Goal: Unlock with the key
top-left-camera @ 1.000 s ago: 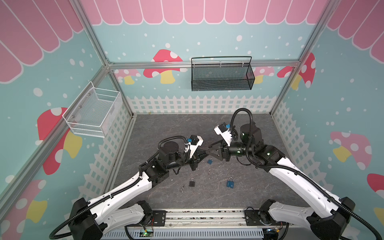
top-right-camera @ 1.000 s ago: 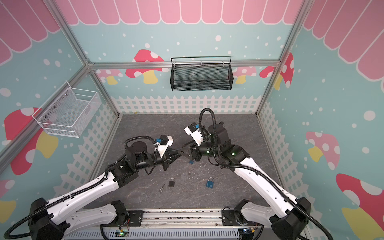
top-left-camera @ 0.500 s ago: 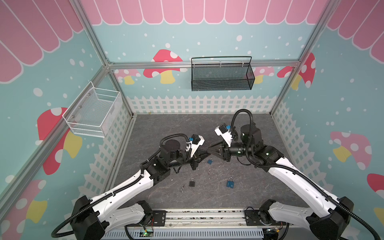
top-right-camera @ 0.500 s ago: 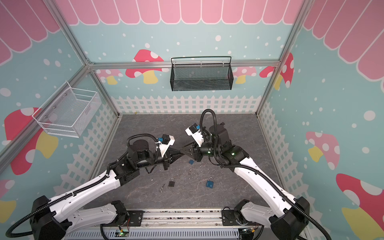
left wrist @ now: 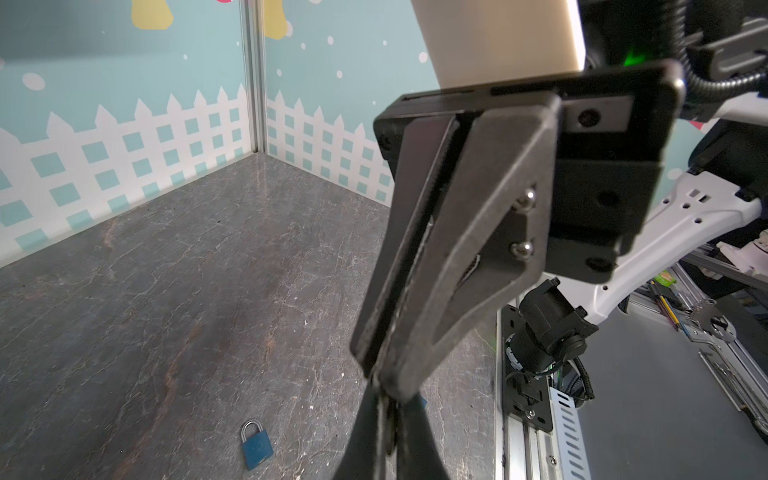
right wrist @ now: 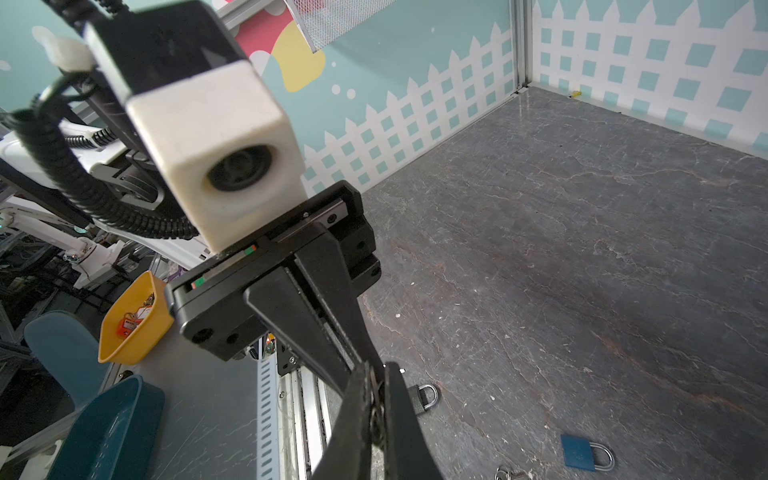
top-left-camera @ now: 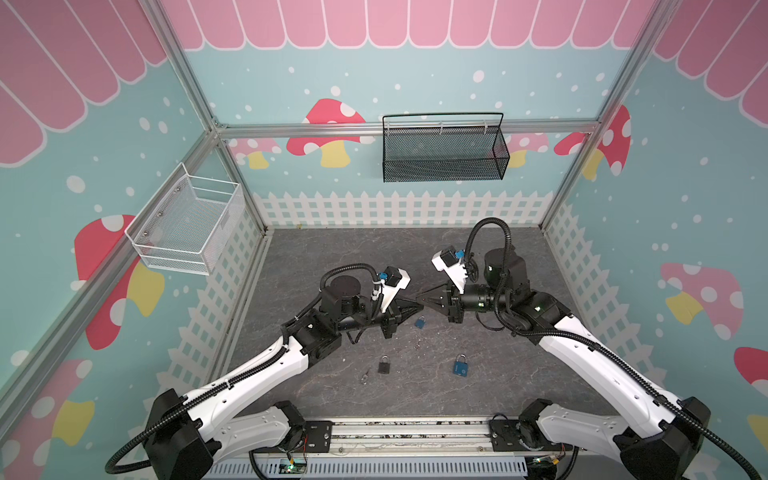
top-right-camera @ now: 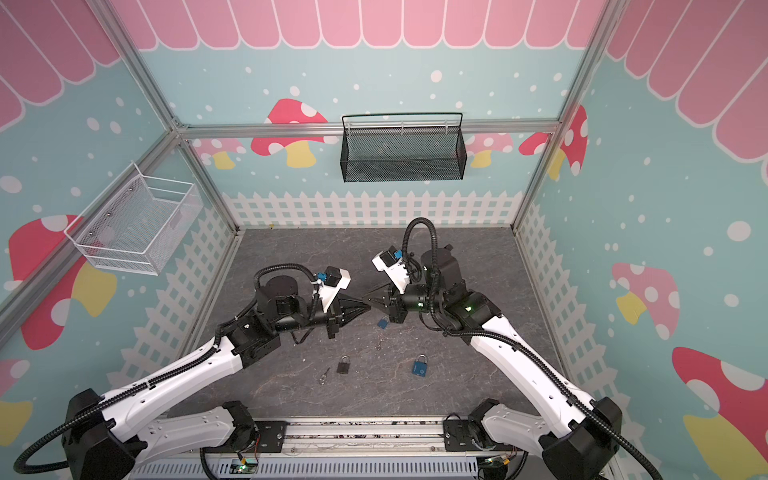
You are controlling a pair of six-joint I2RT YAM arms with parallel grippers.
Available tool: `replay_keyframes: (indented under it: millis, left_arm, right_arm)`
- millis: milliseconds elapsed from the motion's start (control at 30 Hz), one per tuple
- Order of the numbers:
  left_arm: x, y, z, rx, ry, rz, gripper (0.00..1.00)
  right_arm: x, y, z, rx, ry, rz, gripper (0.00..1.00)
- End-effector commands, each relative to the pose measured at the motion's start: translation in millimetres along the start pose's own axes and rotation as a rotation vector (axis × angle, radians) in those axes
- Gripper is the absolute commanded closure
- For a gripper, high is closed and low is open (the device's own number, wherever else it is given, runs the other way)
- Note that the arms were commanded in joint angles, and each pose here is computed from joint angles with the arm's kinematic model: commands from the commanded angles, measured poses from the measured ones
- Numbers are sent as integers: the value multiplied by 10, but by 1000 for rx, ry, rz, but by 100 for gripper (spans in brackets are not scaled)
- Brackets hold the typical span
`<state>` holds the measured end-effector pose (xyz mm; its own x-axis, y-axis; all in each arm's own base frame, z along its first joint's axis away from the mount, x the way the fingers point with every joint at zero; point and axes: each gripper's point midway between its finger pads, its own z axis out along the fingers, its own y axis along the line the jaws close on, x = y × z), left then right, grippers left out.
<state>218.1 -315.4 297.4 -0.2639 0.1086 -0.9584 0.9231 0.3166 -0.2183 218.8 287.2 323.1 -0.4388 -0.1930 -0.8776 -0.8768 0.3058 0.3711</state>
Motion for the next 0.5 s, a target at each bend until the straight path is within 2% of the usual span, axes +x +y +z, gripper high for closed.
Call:
replay_keyframes:
  millis: [0,33,67,133,200,233,367,467]
  left_arm:
    - [-228,-127,-49,49,-52,49,100]
    - [-232,-116,-59,39,-55,36,100]
    - [-228,-99,-74,27,-57,23,93]
    - [-204,-47,-122,-14,-83,-28,67]
    - [-180,-10,-195,-44,-140,-80,48]
    - [-183,19,-243,-69,-172,-108,42]
    - [-339,143,-534,-157,-390,-286,40]
    - [-498,261,-706,-215,-555,-443,40]
  right_arm:
    - [-197,94,-79,-17,-57,-22,100]
    - [-239,103,-97,-13,-70,-16,100]
    - [-293,85,-121,8,-87,-2,100]
    - [-429,17,-191,62,-135,73,100]
    - [-547,-13,-233,79,-182,144,100]
    - [-579,-25,-240,85,-198,174,100]
    - [-624,-256,-313,198,-269,330,100]
    - [-651,-291,-316,169,-357,416,100]
